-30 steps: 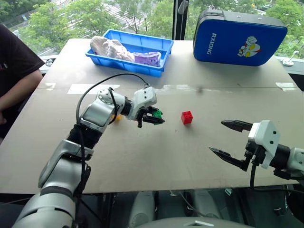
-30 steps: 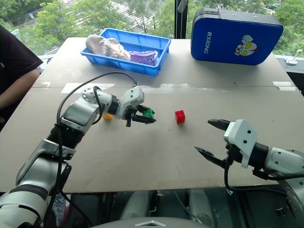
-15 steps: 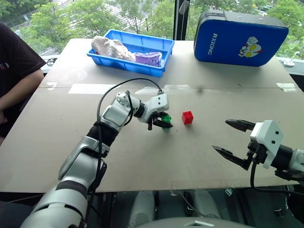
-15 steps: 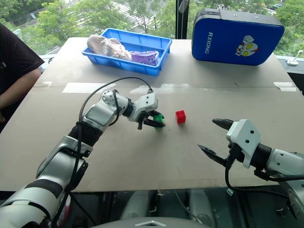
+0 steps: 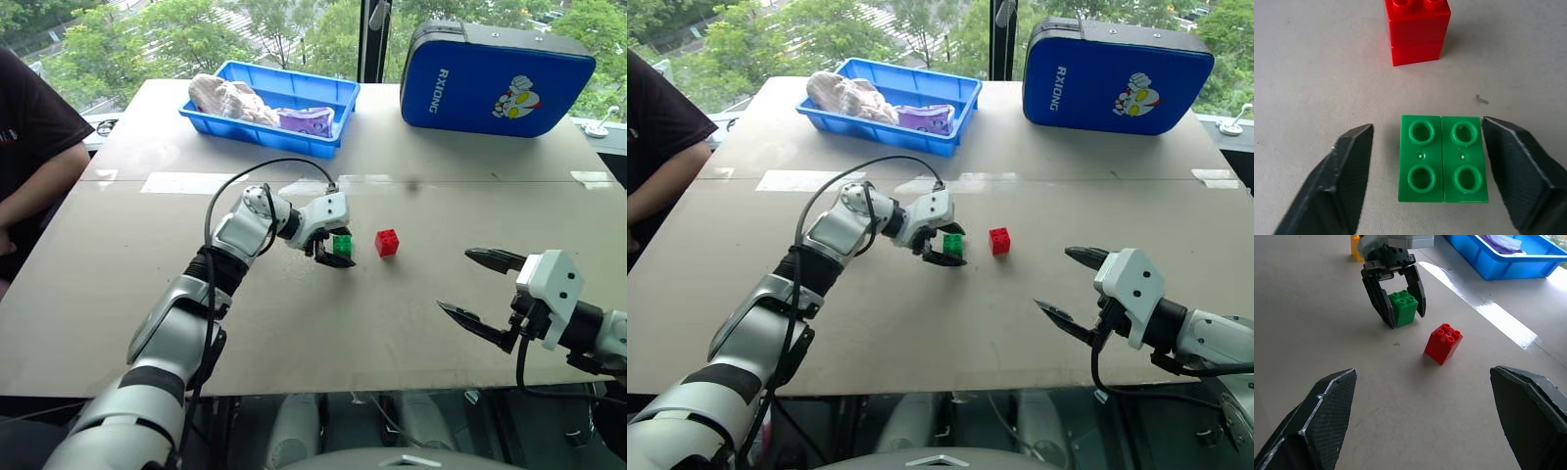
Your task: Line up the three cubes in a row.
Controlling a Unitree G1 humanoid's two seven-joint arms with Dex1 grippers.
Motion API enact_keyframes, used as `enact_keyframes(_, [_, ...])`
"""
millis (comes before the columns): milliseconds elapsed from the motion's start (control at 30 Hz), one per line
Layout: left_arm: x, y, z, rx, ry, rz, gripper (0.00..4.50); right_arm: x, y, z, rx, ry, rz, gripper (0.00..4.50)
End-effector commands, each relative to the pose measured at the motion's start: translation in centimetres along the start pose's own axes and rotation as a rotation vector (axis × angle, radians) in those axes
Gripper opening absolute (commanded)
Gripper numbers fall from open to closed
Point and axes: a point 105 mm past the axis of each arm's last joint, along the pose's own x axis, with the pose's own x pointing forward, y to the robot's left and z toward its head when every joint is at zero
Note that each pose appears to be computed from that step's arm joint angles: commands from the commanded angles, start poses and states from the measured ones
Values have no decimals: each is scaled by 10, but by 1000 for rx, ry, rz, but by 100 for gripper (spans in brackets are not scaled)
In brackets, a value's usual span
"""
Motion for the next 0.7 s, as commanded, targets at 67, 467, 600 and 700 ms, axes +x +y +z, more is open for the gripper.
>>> enact_keyframes(67, [-39, 3, 22, 10, -96, 50, 447, 0, 1, 11, -38, -43, 4, 450])
enact_keyframes(467, [-150, 22, -31, -348, -106, 713, 447, 13, 8, 14, -30, -121, 89, 450])
enact_keyframes(600, [-147, 10, -55, -494, -86, 902, 447, 15, 9, 22, -32, -166, 117, 450])
enact_keyframes(700, [-138, 5, -64, -580, -83, 972, 447, 16, 10, 24, -30, -180, 141, 450])
